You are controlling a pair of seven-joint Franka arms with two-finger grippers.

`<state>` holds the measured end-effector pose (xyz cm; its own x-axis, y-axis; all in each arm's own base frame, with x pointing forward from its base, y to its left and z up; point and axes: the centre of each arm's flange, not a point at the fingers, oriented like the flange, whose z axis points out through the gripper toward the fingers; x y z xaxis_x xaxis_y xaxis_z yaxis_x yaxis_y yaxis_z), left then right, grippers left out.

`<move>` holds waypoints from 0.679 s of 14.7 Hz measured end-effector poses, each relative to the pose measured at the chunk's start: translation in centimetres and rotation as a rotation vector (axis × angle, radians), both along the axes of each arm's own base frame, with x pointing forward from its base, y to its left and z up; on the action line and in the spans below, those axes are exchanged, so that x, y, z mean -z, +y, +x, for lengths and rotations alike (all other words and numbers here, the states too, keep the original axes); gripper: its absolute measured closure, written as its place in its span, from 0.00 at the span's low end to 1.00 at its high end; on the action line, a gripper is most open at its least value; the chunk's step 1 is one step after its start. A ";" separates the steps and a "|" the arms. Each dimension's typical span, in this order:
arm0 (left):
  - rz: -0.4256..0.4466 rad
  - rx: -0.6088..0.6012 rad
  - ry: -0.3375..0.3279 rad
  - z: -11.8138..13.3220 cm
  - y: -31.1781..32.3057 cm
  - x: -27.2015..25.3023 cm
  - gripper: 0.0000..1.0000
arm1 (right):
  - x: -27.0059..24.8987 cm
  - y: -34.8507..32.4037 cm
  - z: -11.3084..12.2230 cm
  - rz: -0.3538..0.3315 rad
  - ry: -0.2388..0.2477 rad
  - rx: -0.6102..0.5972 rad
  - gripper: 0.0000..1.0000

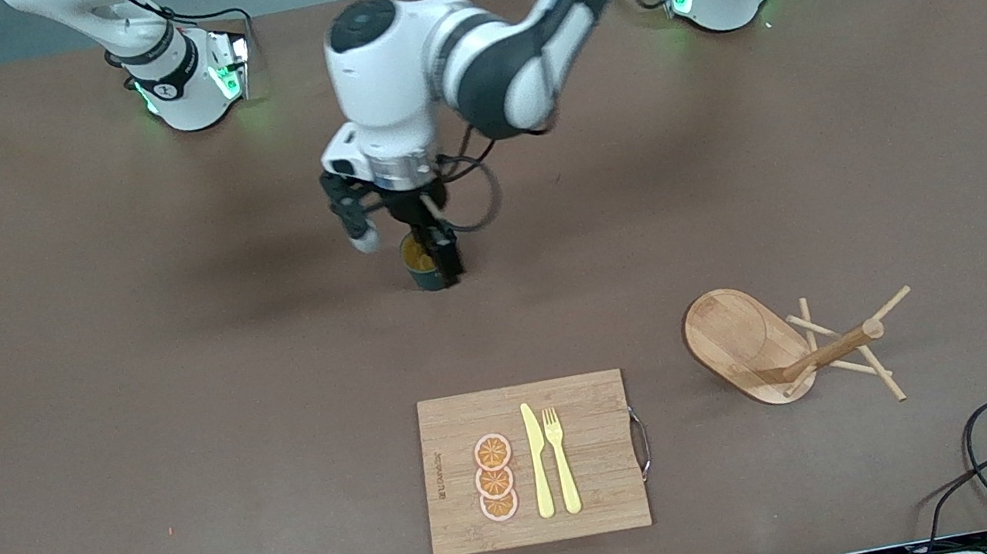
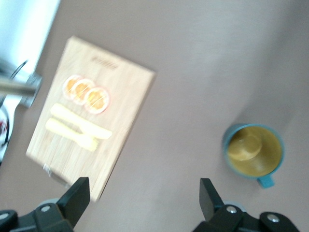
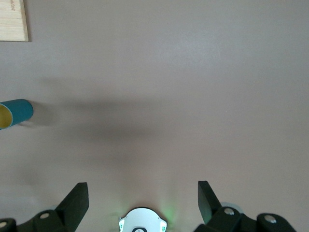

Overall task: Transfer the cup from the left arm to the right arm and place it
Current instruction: 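Raise the left gripper away while the right gripper reaches the mug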

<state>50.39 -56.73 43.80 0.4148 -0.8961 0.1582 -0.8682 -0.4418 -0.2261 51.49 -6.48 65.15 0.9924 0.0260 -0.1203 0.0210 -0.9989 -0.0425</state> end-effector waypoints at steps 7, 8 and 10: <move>-0.036 -0.293 0.011 10.6 16.4 -7.9 0.00 | 7.0 -1.2 4.3 -0.002 0.078 0.018 0.00; -0.045 -0.331 0.015 11.6 18.8 -8.9 0.00 | 8.2 -1.7 4.9 -0.002 0.091 0.024 0.00; -0.086 -0.409 0.043 13.0 23.2 -10.9 0.00 | 9.7 -2.4 5.6 -0.001 0.108 0.034 0.00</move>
